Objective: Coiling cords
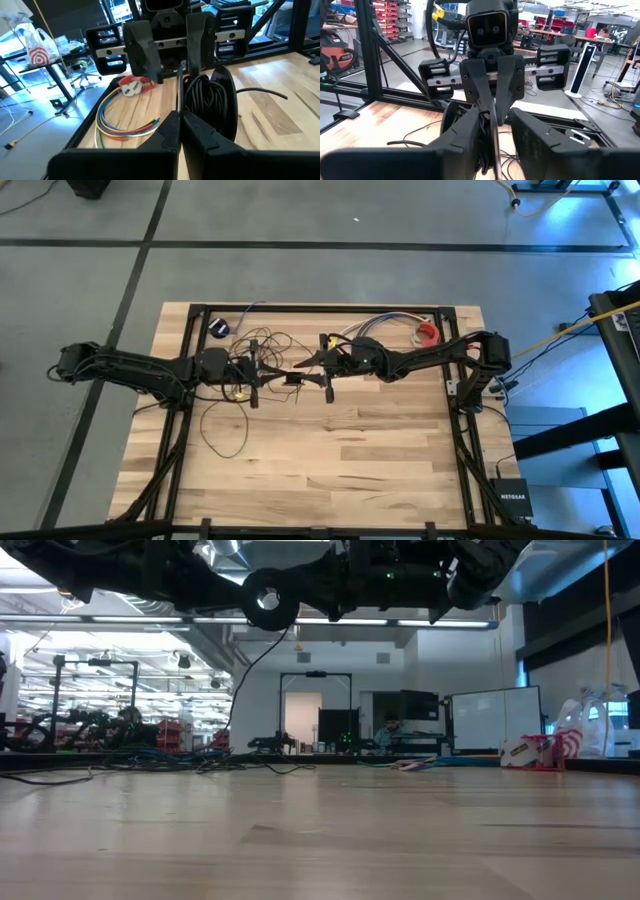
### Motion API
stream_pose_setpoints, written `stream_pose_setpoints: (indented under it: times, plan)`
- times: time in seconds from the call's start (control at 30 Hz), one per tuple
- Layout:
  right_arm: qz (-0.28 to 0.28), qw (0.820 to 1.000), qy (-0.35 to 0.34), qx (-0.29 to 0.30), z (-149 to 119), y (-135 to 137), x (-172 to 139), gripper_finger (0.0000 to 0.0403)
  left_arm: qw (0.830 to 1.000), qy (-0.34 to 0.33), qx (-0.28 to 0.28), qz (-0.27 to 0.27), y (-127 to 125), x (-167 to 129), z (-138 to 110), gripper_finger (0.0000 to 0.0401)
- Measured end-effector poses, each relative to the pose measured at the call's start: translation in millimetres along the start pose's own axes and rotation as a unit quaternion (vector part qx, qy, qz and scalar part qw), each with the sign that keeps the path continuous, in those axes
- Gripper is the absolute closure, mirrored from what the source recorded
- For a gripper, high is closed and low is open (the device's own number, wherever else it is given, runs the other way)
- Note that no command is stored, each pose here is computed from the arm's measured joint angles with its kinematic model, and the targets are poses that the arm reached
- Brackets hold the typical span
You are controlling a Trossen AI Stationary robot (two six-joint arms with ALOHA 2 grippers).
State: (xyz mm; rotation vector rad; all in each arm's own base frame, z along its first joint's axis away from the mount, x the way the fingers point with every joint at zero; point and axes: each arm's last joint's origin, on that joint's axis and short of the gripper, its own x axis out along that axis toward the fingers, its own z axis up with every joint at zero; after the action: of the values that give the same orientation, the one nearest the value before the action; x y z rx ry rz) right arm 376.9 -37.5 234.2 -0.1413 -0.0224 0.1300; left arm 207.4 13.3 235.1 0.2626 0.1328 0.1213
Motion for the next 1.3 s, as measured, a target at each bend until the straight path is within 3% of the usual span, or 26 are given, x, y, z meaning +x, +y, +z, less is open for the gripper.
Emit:
stream_pose_setpoints:
  times: [0.33,0.7,1.0,1.13,1.3]
  plan:
    - [-0.001,1.0,0.006,-0.004,-1,0,0,0.0392,1.0,-0.005,-0.001,0.001,0,0,1,0.0398]
    - [-0.015,1.0,-0.002,-0.017,1,-1,0,0.0397,1.0,0.008,-0.013,0.023,3,-1,5,0.0389]
    - [-0.049,0.998,-0.014,-0.04,13,-3,-5,0.0398,0.997,0.059,-0.008,0.044,10,-20,19,0.0286]
    - [-0.092,0.994,-0.017,-0.056,23,-6,-9,0.0395,0.994,0.097,-0.024,0.04,11,-32,15,0.0258]
    - [-0.18,0.98,-0.028,-0.081,38,-11,-16,0.0398,0.989,0.125,-0.063,0.041,8,-34,5,0.0253]
